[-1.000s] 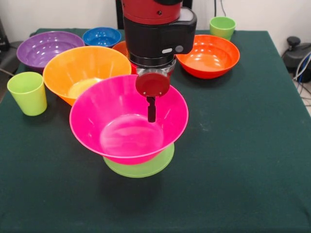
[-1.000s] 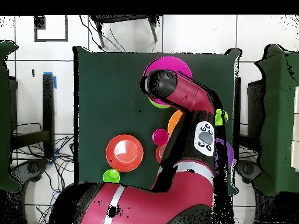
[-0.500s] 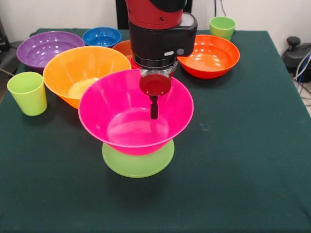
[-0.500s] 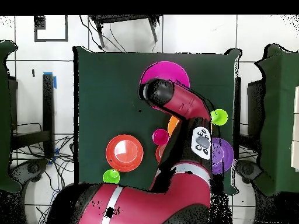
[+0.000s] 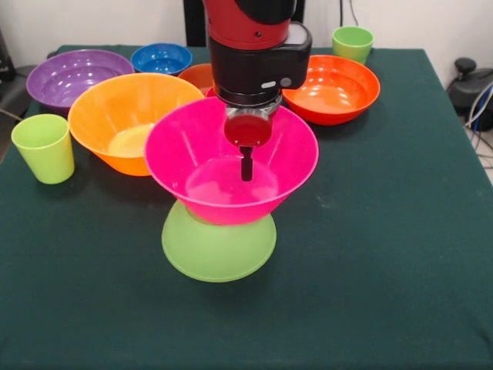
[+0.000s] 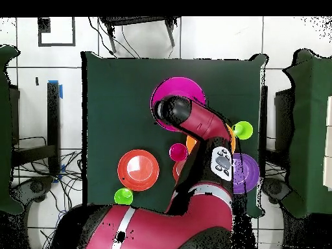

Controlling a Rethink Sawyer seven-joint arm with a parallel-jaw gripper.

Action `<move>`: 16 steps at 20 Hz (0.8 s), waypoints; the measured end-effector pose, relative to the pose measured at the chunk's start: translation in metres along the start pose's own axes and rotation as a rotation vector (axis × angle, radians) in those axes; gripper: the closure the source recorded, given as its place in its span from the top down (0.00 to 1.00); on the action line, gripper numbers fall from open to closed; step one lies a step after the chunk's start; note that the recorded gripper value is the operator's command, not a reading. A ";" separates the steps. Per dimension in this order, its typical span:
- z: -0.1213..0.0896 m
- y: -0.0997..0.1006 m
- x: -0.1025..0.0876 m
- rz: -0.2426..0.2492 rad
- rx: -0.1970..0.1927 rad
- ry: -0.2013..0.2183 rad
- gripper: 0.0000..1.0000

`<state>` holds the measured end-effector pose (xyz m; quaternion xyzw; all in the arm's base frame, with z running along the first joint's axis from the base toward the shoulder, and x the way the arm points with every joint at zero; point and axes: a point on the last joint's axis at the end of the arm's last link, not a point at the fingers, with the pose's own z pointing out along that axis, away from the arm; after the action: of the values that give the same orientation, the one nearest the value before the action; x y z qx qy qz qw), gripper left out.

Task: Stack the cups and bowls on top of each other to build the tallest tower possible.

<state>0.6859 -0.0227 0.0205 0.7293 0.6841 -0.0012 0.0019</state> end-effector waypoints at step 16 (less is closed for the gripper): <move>-0.038 0.037 -0.073 0.056 -0.091 -0.055 1.00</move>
<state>0.7183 -0.0976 0.0588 0.7470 0.6626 0.0100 0.0540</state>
